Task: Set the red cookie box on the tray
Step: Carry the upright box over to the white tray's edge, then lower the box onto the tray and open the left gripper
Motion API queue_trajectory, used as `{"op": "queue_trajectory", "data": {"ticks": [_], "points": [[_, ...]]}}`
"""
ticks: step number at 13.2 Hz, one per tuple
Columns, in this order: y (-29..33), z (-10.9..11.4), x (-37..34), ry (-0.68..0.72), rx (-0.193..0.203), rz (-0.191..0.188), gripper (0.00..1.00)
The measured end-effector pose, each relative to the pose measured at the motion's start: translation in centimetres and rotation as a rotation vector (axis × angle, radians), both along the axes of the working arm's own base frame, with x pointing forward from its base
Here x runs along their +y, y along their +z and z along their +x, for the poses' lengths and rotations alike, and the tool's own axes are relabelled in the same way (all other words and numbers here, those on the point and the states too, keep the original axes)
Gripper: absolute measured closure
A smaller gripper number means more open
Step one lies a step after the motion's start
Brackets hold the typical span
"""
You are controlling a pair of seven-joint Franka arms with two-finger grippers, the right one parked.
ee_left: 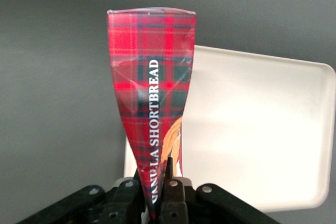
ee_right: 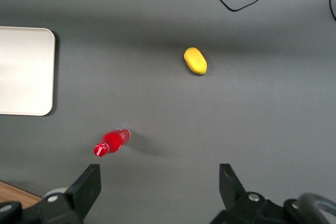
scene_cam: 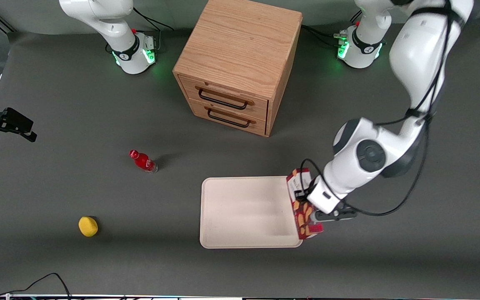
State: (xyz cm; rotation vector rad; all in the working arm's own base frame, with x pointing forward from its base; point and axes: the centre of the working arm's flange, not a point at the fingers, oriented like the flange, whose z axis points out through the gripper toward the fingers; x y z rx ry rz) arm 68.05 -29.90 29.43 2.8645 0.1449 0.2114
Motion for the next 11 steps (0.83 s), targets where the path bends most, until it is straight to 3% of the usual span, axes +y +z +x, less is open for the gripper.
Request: {"op": "queue_trajectory", "data": {"ticks": [4,7,9,11], "points": [[-5.3,-0.4,-1.2,-0.006,-0.046,0.058,0.86],[-5.2,-0.3,-0.9,-0.007,-0.047,0.08,0.57],[-4.1,-0.5,-0.6,-0.006,-0.006,0.125,0.33],[0.7,-0.9,0.2,0.025,0.067,0.175,0.12]]}}
